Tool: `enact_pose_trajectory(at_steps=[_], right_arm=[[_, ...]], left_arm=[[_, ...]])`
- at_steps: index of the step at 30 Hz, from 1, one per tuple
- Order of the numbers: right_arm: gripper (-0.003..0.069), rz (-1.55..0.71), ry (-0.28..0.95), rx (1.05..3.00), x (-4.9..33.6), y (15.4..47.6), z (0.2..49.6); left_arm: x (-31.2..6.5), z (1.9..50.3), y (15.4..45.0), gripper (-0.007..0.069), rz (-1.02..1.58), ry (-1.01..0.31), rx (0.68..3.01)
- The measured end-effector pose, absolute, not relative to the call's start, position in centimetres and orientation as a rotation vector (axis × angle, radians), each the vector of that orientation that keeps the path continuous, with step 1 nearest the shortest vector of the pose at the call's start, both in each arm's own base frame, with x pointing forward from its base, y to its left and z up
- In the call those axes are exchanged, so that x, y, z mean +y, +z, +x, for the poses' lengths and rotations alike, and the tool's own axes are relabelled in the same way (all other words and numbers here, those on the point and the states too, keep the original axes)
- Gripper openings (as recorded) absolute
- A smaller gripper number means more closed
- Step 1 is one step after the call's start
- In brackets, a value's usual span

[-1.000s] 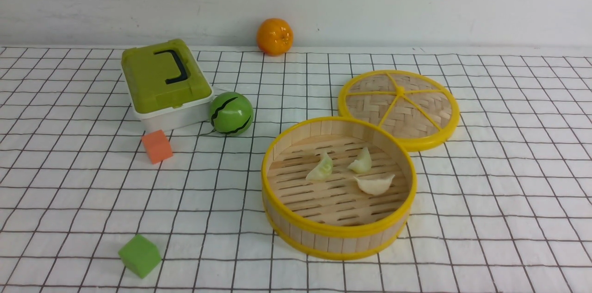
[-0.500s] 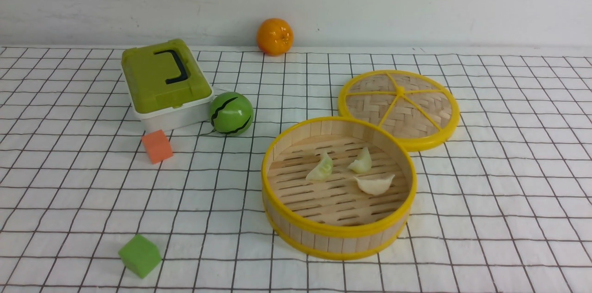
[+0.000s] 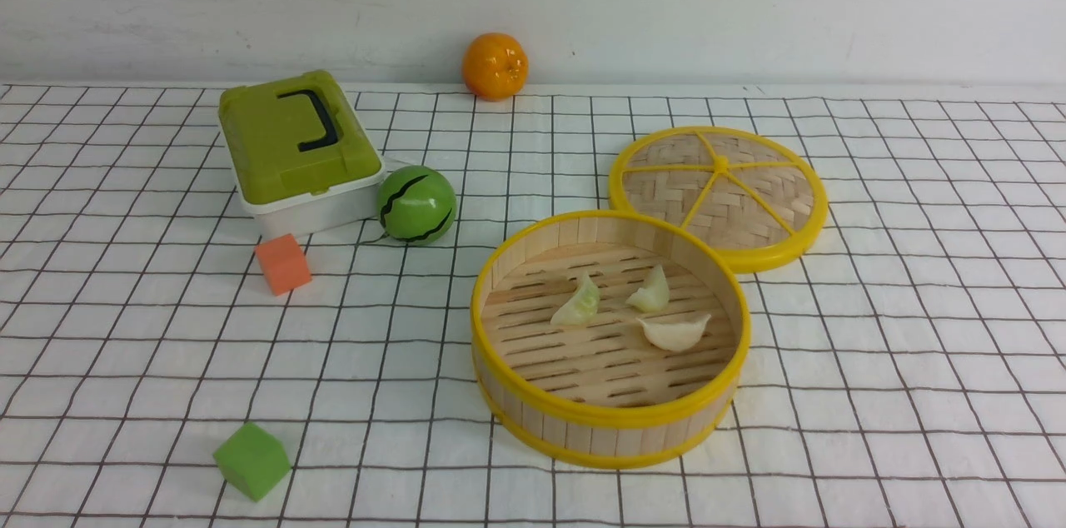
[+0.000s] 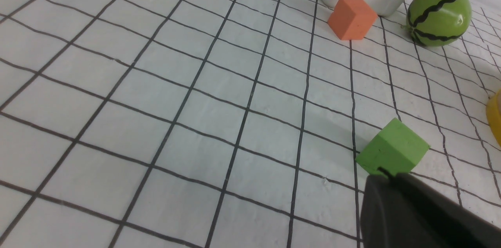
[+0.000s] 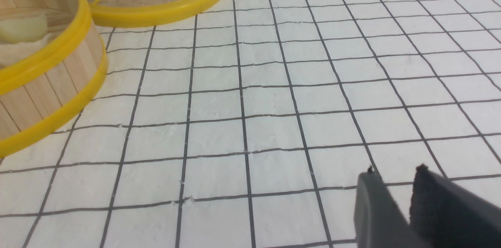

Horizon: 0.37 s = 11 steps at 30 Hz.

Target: Put the dumplings into the steamer on the table with the white tablecloth.

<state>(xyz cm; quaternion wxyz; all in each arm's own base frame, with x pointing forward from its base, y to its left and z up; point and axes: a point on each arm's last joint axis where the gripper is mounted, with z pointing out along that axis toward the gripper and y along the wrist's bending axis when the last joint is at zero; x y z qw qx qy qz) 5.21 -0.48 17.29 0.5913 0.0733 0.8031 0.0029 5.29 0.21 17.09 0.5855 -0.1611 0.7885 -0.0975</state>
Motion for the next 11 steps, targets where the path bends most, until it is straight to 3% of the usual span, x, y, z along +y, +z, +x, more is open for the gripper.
enact_pose_trajectory(at_steps=[11], right_arm=[[0.0166, 0.171, 0.007, 1.869, -0.48, 17.29, 5.21]], left_arm=[[0.21, 5.29, 17.09, 0.0019, -0.376, -0.227, 1.839]])
